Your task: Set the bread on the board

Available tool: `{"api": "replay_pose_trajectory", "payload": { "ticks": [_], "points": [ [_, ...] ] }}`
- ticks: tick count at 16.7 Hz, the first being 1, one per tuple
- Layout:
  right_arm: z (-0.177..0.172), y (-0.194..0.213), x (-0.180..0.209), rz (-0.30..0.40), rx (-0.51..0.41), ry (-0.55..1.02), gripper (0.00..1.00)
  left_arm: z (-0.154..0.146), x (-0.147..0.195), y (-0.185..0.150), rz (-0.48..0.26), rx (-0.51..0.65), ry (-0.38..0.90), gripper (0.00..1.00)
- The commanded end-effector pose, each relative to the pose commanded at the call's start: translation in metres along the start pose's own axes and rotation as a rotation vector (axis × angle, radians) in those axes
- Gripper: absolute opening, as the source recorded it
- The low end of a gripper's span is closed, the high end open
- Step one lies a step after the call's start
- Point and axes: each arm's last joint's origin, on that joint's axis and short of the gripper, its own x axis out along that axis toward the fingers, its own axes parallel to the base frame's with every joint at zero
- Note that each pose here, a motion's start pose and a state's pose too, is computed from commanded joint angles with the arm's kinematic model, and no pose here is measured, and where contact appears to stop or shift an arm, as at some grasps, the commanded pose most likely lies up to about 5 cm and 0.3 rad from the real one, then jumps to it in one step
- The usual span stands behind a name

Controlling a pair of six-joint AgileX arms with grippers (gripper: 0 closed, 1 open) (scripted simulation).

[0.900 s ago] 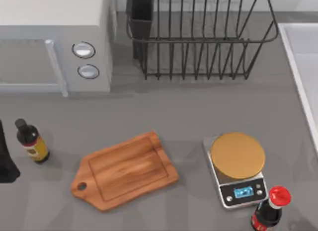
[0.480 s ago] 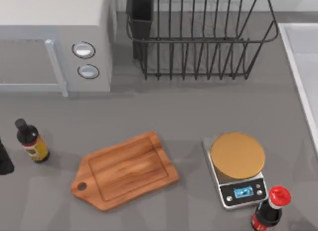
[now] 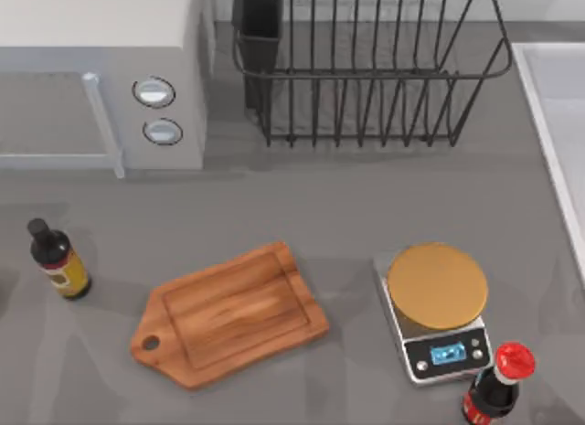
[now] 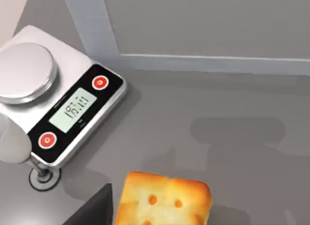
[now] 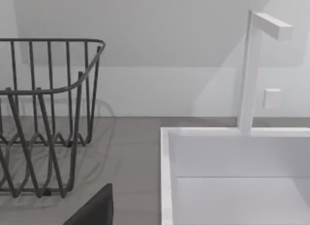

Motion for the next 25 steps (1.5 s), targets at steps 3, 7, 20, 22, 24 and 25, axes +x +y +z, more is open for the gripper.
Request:
{"api": "replay_pose_trajectory", "payload": {
  "ticks": [3, 7, 20, 22, 24, 25],
  "points": [
    [0.000, 0.000, 0.000, 0.000, 0.000, 0.000, 1.00, 0.033, 0.032, 0.014, -0.003, 0.030, 0.226, 1.00],
    [0.000, 0.000, 0.000, 0.000, 0.000, 0.000, 1.00, 0.042, 0.095, 0.031, -0.061, 0.070, 0.587, 1.00],
    [0.000, 0.000, 0.000, 0.000, 0.000, 0.000, 1.00, 0.038, 0.160, 0.039, -0.179, 0.148, 0.906, 1.00],
    [0.000, 0.000, 0.000, 0.000, 0.000, 0.000, 1.00, 0.036, 0.160, 0.040, -0.178, 0.146, 0.907, 1.00],
    [0.000, 0.000, 0.000, 0.000, 0.000, 0.000, 1.00, 0.031, 0.162, 0.042, -0.178, 0.144, 0.908, 1.00],
    [0.000, 0.000, 0.000, 0.000, 0.000, 0.000, 1.00, 0.026, 0.164, 0.043, -0.178, 0.144, 0.909, 1.00]
  ]
}}
